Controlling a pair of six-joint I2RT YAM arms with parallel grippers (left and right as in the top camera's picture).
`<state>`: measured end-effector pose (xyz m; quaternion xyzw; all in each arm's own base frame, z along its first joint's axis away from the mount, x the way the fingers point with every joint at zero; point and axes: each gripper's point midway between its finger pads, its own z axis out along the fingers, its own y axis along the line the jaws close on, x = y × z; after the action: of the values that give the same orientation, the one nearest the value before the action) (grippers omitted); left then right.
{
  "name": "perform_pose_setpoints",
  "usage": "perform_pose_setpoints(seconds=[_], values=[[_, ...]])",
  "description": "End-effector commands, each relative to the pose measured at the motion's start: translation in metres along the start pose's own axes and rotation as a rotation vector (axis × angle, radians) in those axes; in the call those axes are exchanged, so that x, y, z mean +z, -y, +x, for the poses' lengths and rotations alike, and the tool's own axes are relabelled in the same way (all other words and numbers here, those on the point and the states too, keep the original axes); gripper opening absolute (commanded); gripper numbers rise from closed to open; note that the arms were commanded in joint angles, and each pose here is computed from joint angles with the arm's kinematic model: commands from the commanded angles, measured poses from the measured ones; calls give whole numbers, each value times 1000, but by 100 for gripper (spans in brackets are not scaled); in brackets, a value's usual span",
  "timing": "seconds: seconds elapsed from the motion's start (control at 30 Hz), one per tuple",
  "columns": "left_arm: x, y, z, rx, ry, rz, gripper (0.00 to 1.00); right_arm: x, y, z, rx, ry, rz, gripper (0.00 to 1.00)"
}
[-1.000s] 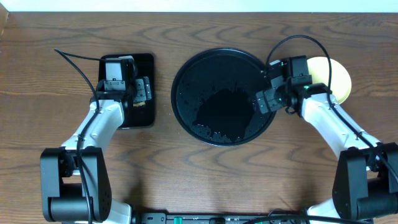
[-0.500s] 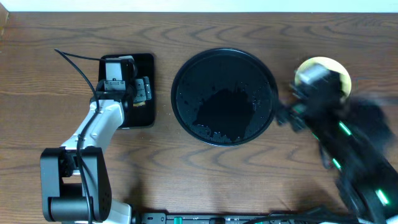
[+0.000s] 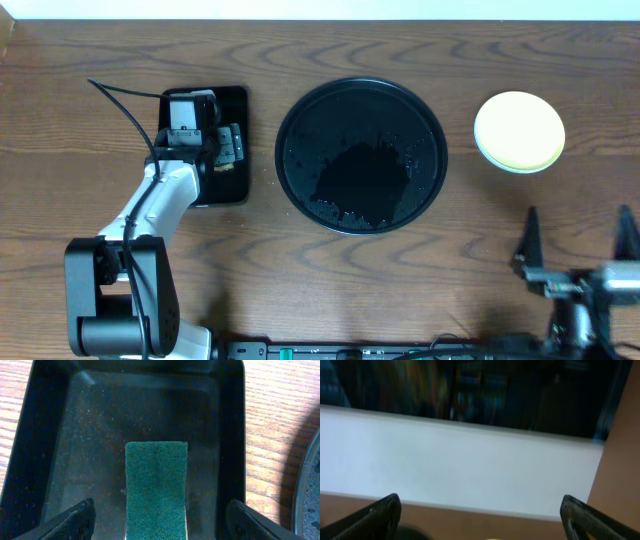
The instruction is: Clean dirty plates on tray and stack at the side
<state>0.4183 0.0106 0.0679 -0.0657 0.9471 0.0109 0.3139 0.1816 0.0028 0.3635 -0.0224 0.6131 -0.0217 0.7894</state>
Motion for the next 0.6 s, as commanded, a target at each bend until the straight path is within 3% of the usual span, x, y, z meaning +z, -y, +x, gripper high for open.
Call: perform_pose_setpoints(seconds=[0.0, 0.23, 0.4, 0.57], values=[[2, -5, 2, -1, -8, -17, 84, 7, -6, 27, 83, 78, -19, 99], [2, -5, 2, -1, -8, -17, 84, 22, -18, 98, 89, 105, -50, 99], [2, -5, 2, -1, -8, -17, 84, 24, -22, 149, 91, -47, -54, 99], [2, -5, 2, -1, -8, -17, 84, 11, -26, 216, 78, -326, -61, 99]])
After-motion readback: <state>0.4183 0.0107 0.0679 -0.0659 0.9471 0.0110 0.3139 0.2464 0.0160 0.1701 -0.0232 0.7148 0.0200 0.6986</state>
